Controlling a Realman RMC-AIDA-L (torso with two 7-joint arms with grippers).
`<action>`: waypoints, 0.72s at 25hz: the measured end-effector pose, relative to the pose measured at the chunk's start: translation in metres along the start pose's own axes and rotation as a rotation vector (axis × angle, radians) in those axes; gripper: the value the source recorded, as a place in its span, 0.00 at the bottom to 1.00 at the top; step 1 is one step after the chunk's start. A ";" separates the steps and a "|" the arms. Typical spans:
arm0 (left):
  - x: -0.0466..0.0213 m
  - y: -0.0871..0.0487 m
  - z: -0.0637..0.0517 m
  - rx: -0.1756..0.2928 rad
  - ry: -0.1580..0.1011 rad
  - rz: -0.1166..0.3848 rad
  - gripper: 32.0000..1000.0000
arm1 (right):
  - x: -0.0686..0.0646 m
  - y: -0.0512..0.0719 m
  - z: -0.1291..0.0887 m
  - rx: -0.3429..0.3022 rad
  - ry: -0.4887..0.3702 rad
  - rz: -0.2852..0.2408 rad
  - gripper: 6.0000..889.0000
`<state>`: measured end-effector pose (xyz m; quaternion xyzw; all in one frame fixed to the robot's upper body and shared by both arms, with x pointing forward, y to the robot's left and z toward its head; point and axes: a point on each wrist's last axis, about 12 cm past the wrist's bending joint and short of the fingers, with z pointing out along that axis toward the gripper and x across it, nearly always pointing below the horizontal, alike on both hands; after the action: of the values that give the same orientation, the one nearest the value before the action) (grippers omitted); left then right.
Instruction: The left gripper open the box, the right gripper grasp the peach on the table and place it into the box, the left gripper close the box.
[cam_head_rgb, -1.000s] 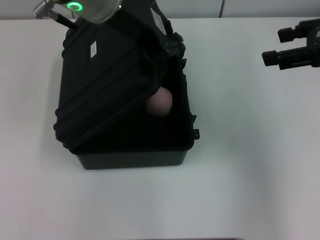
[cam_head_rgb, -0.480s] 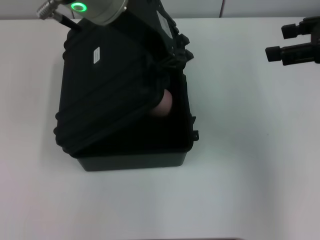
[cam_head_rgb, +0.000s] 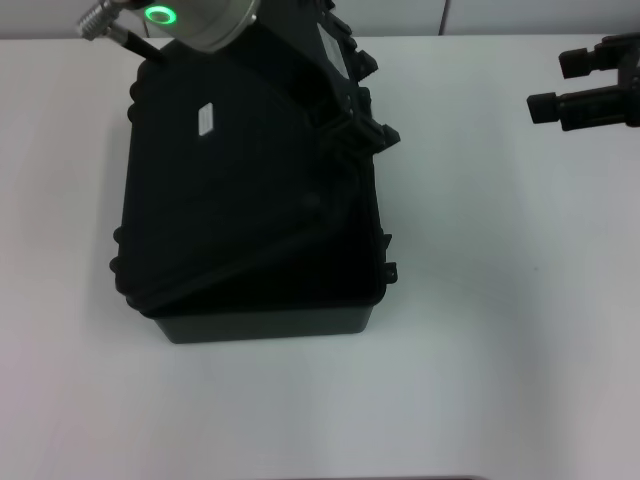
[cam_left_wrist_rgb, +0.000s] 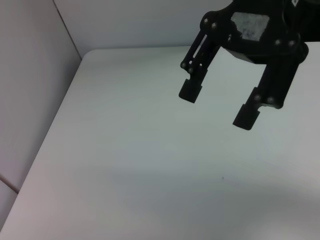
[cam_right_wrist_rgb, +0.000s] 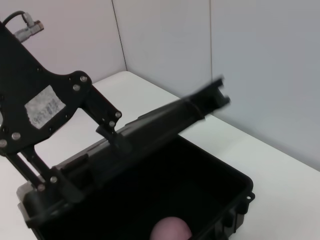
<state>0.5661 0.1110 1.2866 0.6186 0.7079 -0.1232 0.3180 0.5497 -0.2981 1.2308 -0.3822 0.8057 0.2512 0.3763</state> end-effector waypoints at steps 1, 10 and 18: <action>0.0001 0.000 0.000 0.001 0.001 0.001 0.64 | 0.000 0.000 0.000 0.000 0.000 0.000 0.83; 0.0000 0.000 0.000 0.002 0.001 0.002 0.86 | 0.000 0.000 0.000 0.002 -0.001 0.001 0.83; 0.0002 0.000 0.000 0.001 0.001 0.003 0.86 | 0.001 0.000 0.000 0.001 0.000 0.001 0.83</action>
<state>0.5659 0.1110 1.2862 0.6197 0.7071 -0.1230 0.3175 0.5492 -0.2986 1.2306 -0.3816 0.8062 0.2509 0.3762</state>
